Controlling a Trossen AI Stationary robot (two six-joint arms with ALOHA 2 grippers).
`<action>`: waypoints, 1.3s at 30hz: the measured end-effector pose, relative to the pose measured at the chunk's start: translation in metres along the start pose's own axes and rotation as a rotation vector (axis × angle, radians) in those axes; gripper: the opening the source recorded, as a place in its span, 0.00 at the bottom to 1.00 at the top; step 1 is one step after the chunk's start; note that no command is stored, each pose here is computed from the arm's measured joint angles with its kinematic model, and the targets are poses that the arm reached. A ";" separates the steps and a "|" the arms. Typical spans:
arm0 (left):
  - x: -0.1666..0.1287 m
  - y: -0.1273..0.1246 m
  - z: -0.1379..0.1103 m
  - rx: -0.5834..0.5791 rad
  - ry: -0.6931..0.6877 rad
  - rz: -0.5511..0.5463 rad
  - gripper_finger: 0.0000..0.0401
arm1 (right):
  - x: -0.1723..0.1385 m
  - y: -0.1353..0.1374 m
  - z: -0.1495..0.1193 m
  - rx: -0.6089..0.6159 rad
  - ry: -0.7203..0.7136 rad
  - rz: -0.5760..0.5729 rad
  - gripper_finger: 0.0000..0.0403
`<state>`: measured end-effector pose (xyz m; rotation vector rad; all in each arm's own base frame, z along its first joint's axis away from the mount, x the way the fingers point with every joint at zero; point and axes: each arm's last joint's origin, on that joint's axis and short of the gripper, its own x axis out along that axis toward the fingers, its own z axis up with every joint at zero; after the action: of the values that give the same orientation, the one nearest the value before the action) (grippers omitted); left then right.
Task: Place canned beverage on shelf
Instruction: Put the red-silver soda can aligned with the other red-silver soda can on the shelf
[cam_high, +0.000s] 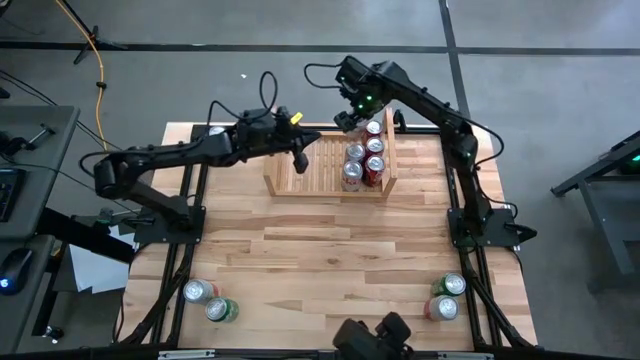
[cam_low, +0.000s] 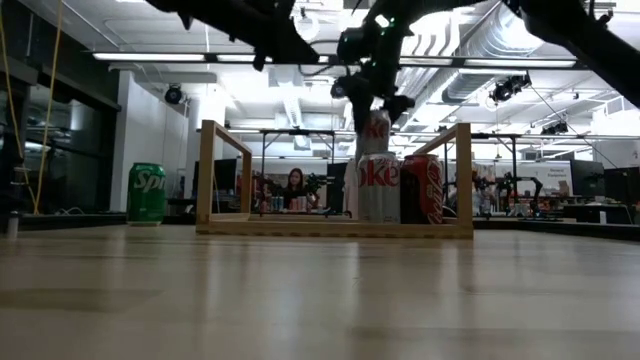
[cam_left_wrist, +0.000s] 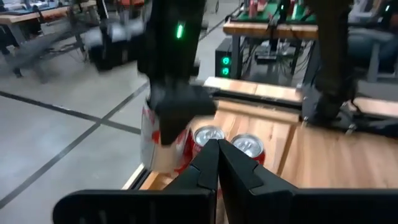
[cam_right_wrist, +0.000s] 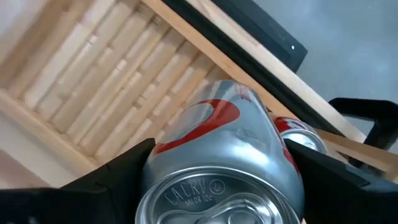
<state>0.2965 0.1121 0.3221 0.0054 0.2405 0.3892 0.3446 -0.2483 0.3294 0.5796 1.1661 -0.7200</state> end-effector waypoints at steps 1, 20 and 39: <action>-0.003 -0.001 0.002 -0.010 -0.008 -0.001 0.00 | 0.005 0.000 0.001 0.000 0.011 -0.004 0.76; -0.014 -0.023 0.010 -0.097 -0.035 -0.019 0.00 | 0.059 0.002 0.007 0.019 0.142 -0.001 0.76; -0.015 -0.027 0.009 -0.152 -0.026 -0.035 0.00 | 0.075 -0.002 0.009 -0.552 0.170 0.054 0.76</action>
<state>0.2958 0.0815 0.3329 -0.1431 0.1841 0.3713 0.3653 -0.2718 0.2606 0.2065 1.4309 -0.2797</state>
